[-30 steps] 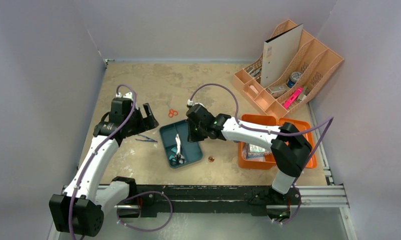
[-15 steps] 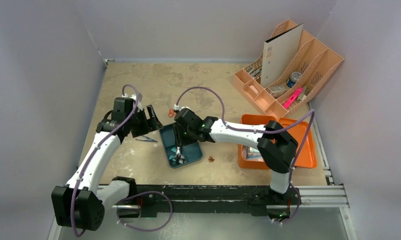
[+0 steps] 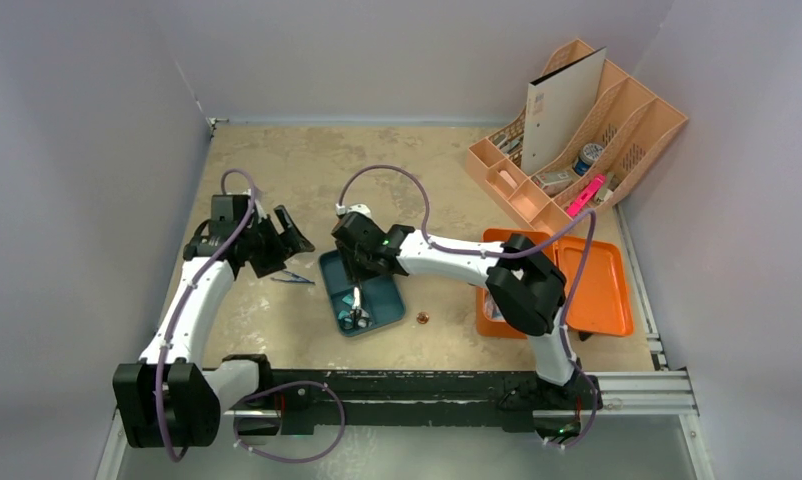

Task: Organize the medicine kit
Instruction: Pick up the scissors from the medicine box compartment.

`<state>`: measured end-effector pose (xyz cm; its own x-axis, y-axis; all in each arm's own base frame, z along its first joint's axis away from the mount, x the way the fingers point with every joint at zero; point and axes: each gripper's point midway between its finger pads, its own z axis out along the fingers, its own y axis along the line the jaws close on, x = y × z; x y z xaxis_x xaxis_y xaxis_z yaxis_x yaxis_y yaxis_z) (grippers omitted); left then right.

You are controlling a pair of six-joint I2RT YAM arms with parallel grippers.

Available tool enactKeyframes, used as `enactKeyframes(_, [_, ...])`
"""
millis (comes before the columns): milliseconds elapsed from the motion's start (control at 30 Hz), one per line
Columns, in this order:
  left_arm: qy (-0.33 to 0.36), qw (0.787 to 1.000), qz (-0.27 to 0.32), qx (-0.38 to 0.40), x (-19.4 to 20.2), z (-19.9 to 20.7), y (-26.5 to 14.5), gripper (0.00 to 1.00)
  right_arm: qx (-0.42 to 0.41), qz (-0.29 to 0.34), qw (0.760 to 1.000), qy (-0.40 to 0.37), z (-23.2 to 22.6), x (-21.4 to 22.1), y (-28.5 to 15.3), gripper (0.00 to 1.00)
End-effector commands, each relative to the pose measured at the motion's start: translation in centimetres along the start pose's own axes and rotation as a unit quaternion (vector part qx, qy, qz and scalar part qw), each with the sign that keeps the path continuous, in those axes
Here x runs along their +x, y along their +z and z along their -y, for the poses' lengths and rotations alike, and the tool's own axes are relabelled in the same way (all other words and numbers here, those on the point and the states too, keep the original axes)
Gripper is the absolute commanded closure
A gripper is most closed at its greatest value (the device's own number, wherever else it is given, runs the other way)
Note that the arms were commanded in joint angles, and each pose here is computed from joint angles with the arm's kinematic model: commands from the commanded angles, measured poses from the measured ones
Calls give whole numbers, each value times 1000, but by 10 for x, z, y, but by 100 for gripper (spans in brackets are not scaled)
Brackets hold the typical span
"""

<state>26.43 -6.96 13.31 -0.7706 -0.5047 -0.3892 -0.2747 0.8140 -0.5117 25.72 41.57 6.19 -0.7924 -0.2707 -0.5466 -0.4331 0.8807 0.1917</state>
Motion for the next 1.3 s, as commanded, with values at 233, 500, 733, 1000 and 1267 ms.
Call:
enactKeyframes(233, [-45, 997, -37, 59, 1, 4, 12, 32, 18, -2, 999, -38, -1, -6, 9, 52])
enactKeyframes(500, [-48, 996, -52, 61, 8, 1, 19, 36, 35, -14, 998, -56, 4, -5, 13, 63])
enactKeyframes(733, [-48, 995, -58, 60, 11, -2, 23, 40, 38, -15, 998, -56, 7, -3, 8, 75])
enactKeyframes(1000, [-46, 995, -65, 61, 13, -2, 24, 41, 40, -23, 997, -55, 9, 1, 5, 81])
enactKeyframes(1267, [-56, 993, -82, 70, 17, 0, 29, 45, -6, -27, 999, -44, -5, 2, -9, 84])
